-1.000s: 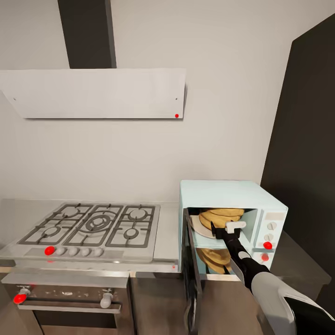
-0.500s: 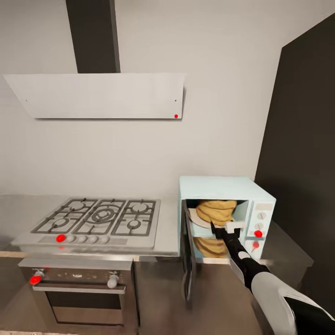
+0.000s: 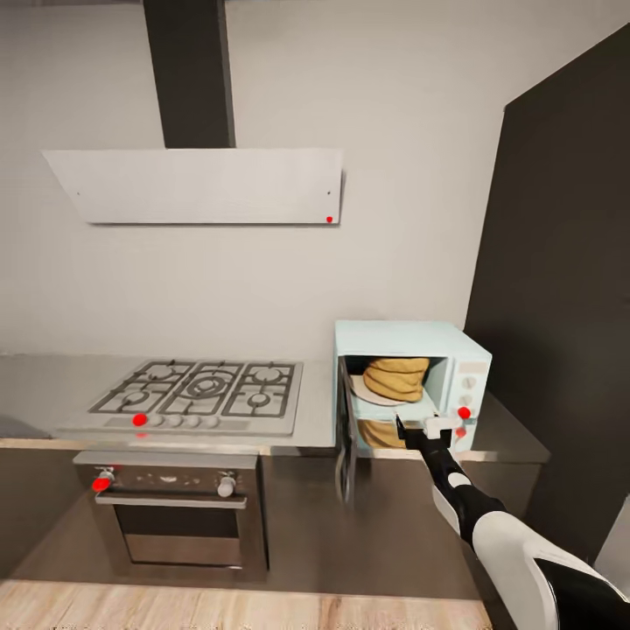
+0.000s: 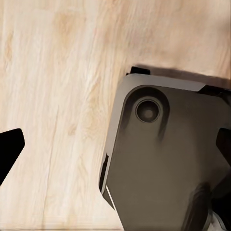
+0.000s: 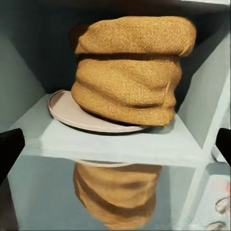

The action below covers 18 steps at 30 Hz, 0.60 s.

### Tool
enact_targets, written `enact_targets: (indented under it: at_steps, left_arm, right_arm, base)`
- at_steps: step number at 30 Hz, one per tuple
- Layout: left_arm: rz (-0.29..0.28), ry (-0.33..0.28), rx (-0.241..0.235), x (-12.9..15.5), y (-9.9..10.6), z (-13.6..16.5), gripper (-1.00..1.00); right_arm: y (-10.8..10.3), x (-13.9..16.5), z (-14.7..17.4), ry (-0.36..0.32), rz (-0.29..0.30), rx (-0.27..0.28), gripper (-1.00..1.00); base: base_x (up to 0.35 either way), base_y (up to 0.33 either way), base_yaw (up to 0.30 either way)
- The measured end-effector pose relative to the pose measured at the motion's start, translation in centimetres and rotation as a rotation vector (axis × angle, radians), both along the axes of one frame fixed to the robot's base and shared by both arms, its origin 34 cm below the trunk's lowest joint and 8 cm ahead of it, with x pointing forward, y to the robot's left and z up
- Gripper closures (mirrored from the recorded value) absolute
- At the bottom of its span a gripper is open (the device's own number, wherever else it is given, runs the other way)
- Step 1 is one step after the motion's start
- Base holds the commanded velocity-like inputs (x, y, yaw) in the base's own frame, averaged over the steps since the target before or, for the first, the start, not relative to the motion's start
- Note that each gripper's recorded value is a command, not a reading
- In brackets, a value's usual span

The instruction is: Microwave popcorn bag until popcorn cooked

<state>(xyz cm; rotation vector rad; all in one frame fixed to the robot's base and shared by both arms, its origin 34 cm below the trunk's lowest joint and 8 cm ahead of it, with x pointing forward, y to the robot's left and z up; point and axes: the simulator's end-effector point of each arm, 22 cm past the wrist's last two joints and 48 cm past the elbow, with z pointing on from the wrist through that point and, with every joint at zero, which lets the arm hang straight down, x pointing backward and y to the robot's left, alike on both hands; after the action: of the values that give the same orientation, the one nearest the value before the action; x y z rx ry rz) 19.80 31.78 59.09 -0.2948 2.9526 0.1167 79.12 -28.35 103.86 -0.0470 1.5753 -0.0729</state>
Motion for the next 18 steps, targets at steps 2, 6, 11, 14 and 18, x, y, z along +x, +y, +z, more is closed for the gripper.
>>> enact_targets:
  at_steps: [2,6,11,14,18]
  left_arm:
    - [0.0,0.0,0.0,0.0,0.0,0.0,-1.0]
    - [0.002,0.0,0.001,0.0,0.1,0.0,-1.0]
    - [0.004,-0.001,0.002,0.0,0.2,0.0,-1.0]
    - [0.004,-0.003,0.002,0.1,0.2,0.0,-1.0]
    - [0.005,-0.006,0.006,0.2,0.4,0.1,-1.0]
  right_arm:
    - [0.0,0.0,0.0,0.0,0.0,0.0,-1.0]
    - [0.0,0.0,-0.2,0.005,0.0,0.002,-1.0]
    - [0.7,-1.1,-3.4,0.077,0.012,0.013,-1.0]
    - [1.5,-3.8,-9.3,0.215,0.029,0.031,-1.0]
    - [-0.3,-8.8,-16.0,0.341,0.01,0.024,-1.0]
  base:
    - [-0.34,0.0,0.0]
    - [-0.34,0.0,0.0]
    - [-0.319,0.0,0.0]
    - [-0.179,0.0,0.0]
    - [-0.036,0.0,0.0]
